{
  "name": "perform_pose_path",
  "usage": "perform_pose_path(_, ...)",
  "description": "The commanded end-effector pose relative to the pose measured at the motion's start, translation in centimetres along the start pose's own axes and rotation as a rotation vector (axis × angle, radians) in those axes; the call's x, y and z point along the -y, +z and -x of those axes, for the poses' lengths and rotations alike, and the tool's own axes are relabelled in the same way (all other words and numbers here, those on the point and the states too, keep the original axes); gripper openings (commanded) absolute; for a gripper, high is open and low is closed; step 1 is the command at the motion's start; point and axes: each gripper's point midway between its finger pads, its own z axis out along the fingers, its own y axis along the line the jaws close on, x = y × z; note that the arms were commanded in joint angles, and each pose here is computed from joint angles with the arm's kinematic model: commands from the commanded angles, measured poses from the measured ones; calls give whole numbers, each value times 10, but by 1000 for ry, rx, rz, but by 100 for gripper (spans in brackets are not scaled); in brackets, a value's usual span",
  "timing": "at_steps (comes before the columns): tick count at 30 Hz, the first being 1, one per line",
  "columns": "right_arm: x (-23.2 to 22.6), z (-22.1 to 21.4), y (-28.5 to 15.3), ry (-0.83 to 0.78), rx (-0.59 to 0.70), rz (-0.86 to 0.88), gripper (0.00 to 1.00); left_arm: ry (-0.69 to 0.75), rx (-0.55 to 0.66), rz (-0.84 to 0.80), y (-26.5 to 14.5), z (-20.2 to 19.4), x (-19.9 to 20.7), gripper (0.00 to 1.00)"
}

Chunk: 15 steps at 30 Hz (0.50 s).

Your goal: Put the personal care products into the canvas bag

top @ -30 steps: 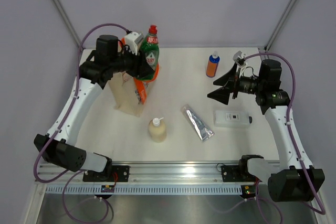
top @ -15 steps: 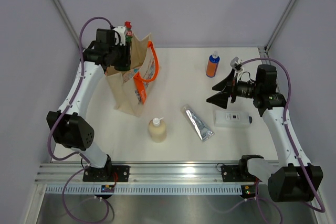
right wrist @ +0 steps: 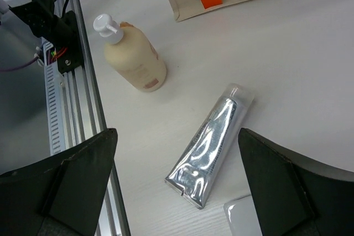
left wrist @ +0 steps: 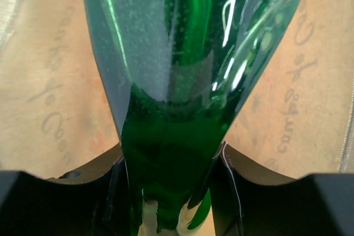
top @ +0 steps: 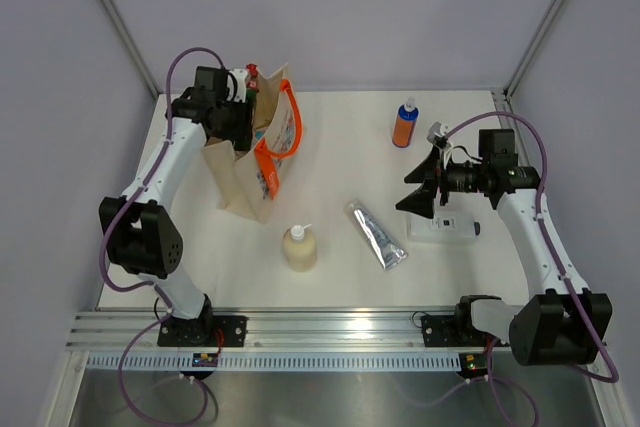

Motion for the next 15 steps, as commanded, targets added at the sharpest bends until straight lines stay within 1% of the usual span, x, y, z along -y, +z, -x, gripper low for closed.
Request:
perform_pose_path(1,0,8,-7,-123,-31,1,100,49,188,-44,-22,43,8,47)
perform_pose_path(2,2,7,-8,-121,-42,-7,99,55,178,-51,-20,37,9,51)
perform_pose_path(4,4,11,-9,-133,-48,-23,100,58,176,-52,-18,35,9,54)
perform_pose_path(5,4,12,-10,-132,-48,-29,99,62,175,-50,-18,33,8,58)
perform_pose_path(7,9,14,-11,-145,-53,-59,100,68,184,-51,-20,35,8,61)
perform_pose_path(9,18,16,-14,-136,-59,-119,100,73,210,-53,-28,42,10,66)
perform_pose_path(10,30,14,-17,-130,-74,-190,99,74,221,-55,-30,45,10,69)
perform_pose_path(12,35,15,-22,-152,-86,-244,99,77,256,-63,-39,52,12,75)
perform_pose_path(15,40,11,-28,-165,-122,-290,99,78,295,-78,-51,60,16,79)
